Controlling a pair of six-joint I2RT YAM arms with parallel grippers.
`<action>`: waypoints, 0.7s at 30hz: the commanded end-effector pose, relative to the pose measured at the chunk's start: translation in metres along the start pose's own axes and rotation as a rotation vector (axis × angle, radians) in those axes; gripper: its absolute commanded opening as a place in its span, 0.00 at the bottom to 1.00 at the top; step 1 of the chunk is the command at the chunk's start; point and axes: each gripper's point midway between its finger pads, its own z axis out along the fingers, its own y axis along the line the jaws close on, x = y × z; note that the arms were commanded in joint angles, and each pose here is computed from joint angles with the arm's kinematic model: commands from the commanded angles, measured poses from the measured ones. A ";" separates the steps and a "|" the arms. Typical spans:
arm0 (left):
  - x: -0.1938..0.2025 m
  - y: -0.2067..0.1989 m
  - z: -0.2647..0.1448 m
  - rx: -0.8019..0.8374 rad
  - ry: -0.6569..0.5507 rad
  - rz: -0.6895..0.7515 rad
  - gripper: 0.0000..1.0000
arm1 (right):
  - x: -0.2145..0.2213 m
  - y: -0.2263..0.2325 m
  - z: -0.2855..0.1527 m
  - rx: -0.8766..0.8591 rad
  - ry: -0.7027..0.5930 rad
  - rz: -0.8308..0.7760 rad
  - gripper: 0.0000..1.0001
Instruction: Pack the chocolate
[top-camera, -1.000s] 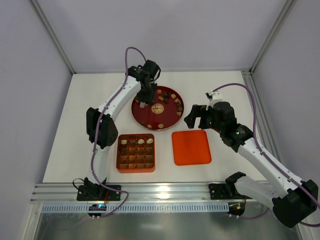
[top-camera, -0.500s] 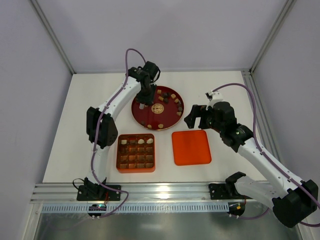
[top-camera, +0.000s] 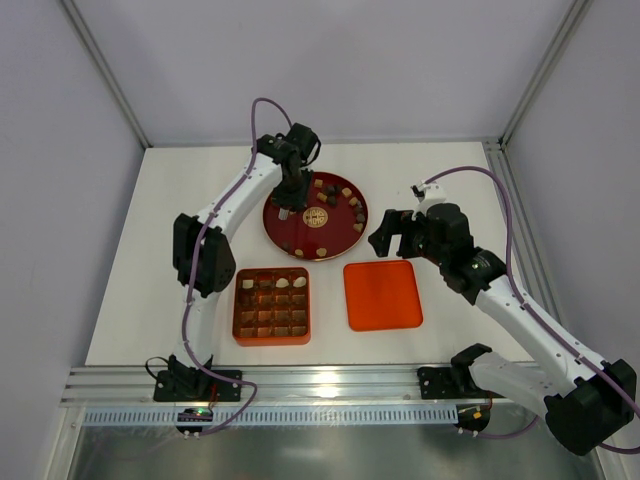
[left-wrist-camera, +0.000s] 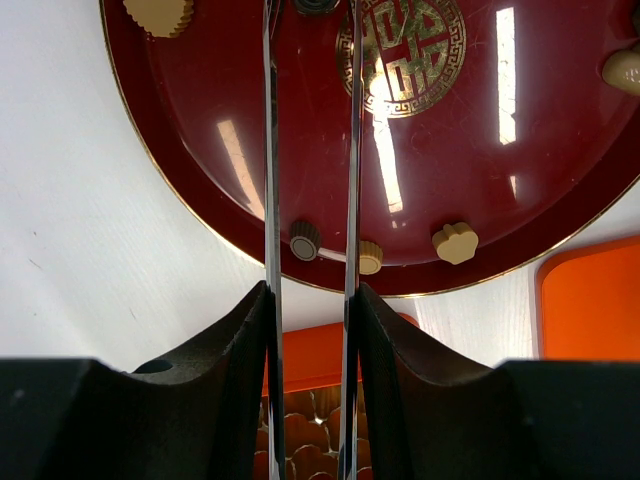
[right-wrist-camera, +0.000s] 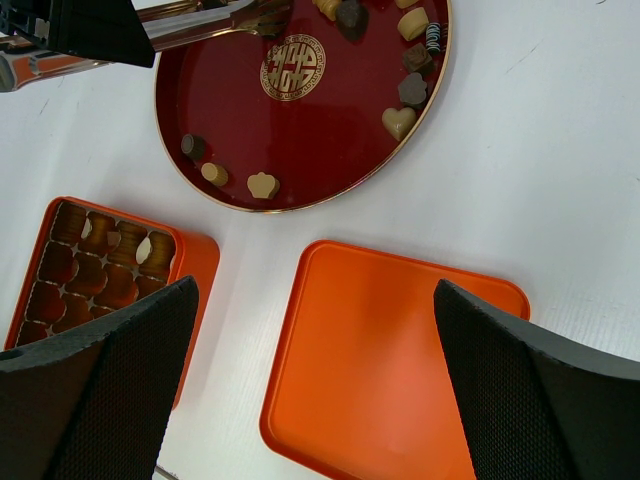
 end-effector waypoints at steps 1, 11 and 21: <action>-0.009 0.001 -0.021 0.023 -0.058 -0.014 0.38 | -0.011 0.004 -0.002 -0.014 -0.043 -0.012 1.00; -0.009 -0.001 -0.024 0.029 -0.057 -0.017 0.38 | -0.008 0.003 -0.001 -0.011 -0.035 -0.011 1.00; -0.006 0.000 -0.027 0.028 -0.053 -0.016 0.38 | -0.009 0.004 -0.001 -0.017 -0.037 -0.008 1.00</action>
